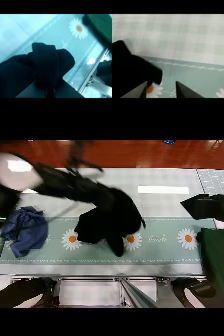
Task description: Fold the shirts.
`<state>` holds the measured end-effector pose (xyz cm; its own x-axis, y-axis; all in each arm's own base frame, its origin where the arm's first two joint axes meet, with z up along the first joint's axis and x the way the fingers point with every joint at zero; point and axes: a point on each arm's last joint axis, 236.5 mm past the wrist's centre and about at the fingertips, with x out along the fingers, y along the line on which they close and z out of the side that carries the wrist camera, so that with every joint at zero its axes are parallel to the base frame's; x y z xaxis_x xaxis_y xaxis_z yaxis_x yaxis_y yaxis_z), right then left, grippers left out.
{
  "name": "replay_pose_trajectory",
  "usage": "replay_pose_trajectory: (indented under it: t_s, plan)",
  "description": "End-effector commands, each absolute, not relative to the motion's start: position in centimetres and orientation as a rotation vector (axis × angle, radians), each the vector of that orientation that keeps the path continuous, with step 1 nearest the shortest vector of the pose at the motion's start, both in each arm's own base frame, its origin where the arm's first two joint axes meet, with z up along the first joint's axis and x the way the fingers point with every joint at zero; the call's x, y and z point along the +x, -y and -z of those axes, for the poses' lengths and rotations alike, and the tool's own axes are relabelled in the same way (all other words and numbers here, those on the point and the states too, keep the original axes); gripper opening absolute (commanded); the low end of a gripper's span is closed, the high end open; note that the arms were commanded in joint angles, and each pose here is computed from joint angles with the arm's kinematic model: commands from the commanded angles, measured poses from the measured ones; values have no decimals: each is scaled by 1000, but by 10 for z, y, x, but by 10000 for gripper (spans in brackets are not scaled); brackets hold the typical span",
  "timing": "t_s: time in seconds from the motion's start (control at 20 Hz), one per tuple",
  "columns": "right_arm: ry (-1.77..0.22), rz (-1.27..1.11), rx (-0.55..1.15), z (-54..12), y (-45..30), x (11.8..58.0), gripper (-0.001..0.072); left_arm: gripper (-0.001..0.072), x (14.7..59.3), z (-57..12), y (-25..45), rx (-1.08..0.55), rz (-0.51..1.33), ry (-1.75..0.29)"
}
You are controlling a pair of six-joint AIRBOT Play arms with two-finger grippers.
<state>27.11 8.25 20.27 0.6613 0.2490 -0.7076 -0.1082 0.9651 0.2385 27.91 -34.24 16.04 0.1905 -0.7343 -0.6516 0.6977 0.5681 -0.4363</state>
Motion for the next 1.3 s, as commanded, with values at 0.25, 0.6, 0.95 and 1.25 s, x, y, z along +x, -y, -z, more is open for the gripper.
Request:
replay_pose_trajectory:
  t_s: [0.25, 0.6, 0.95, 1.25]
  plan:
    - [-925, 103, 142, -158, -24, 293, 420, 359, 231, -1, 391, -44, 1028, -1377]
    - [-1039, 282, 167, -123, 49, 302, 422, 506, 295, -50, 240, -93, 796, -1354]
    - [-1114, 233, 660, -27, 70, 273, 419, 506, 261, 24, 123, -704, 437, -1479]
    - [-1082, 14, 844, -5, 15, 288, 418, 506, 233, 86, 129, -797, 325, -1580]
